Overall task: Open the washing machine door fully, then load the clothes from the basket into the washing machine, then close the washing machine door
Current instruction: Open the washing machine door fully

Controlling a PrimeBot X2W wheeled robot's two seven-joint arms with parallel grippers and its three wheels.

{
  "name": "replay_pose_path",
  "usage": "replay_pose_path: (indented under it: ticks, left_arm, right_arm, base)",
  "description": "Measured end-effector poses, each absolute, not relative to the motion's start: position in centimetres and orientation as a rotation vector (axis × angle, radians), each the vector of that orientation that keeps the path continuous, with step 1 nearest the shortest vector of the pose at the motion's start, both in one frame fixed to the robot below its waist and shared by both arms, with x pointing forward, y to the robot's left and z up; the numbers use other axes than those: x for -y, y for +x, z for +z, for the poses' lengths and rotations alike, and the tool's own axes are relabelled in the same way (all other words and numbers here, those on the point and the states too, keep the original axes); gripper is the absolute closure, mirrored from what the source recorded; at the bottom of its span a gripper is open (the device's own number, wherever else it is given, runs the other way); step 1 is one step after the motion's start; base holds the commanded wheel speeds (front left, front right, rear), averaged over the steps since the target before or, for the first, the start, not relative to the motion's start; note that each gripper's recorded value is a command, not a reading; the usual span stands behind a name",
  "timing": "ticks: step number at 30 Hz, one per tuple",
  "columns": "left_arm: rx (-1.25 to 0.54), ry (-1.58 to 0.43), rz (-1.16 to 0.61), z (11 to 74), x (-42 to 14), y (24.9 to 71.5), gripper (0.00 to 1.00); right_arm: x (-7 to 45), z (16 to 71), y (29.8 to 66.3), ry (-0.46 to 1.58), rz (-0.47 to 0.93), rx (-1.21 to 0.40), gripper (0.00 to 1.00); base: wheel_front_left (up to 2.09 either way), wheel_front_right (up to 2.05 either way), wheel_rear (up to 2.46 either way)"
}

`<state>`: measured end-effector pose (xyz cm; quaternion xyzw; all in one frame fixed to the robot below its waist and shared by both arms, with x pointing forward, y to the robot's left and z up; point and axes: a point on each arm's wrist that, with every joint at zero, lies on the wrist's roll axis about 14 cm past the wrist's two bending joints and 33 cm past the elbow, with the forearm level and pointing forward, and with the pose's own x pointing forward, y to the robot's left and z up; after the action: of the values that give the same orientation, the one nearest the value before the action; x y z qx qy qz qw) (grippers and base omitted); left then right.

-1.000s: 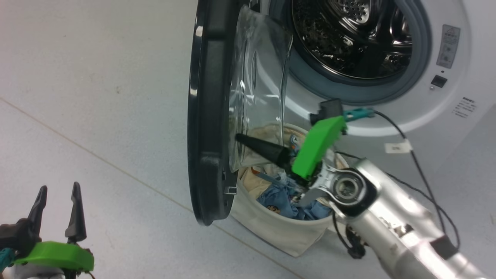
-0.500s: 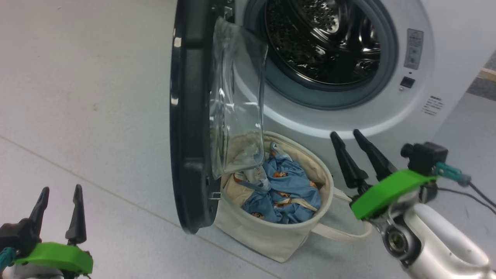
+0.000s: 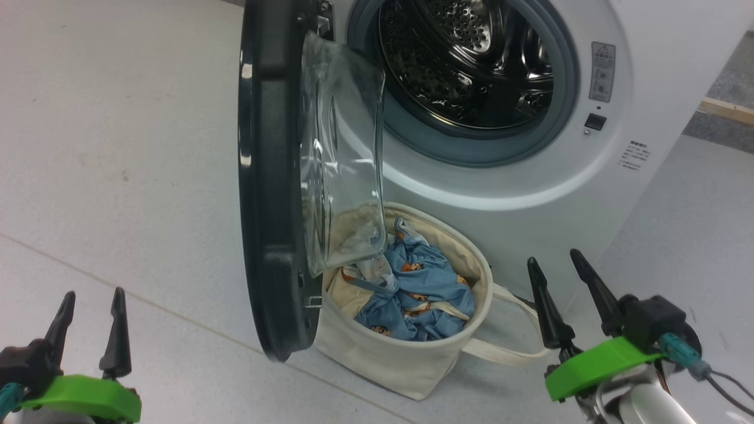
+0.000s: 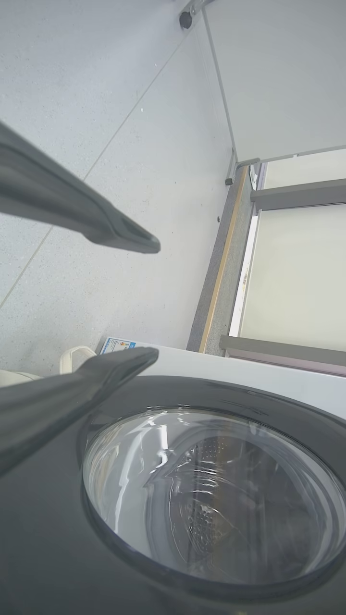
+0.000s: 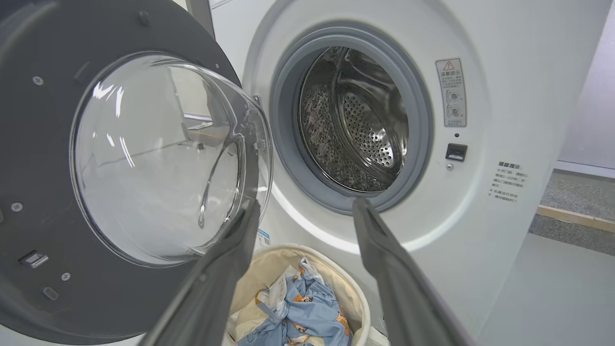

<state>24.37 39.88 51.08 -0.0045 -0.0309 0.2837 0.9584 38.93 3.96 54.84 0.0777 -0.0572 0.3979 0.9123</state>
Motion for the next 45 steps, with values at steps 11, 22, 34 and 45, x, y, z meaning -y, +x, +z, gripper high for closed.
replay_pose_path:
  ticks: [11,22,34,45]
  left_arm:
    - [0.063,-0.016,0.561,51.0,-39.5,24.7,0.00]
    - [0.050,-0.023,0.564,50.6,-39.5,24.8,0.00]
    - [0.050,-0.055,0.557,50.3,-39.3,25.3,1.00]
    - [0.334,-0.038,0.393,59.6,-34.9,30.4,1.00]
  right_arm:
    - [-3.4,54.4,38.8,0.154,0.791,0.114,0.00]
    - [-3.3,54.2,38.8,0.161,0.784,0.105,0.00]
    - [-3.1,54.0,38.8,0.181,0.764,0.098,0.00]
    - [-1.7,54.7,38.9,0.189,0.723,0.120,0.00]
  base:
    - [0.00,0.00,0.00]
    - [0.00,0.00,0.00]
    - [0.00,0.00,0.00]
    - [0.00,0.00,0.00]
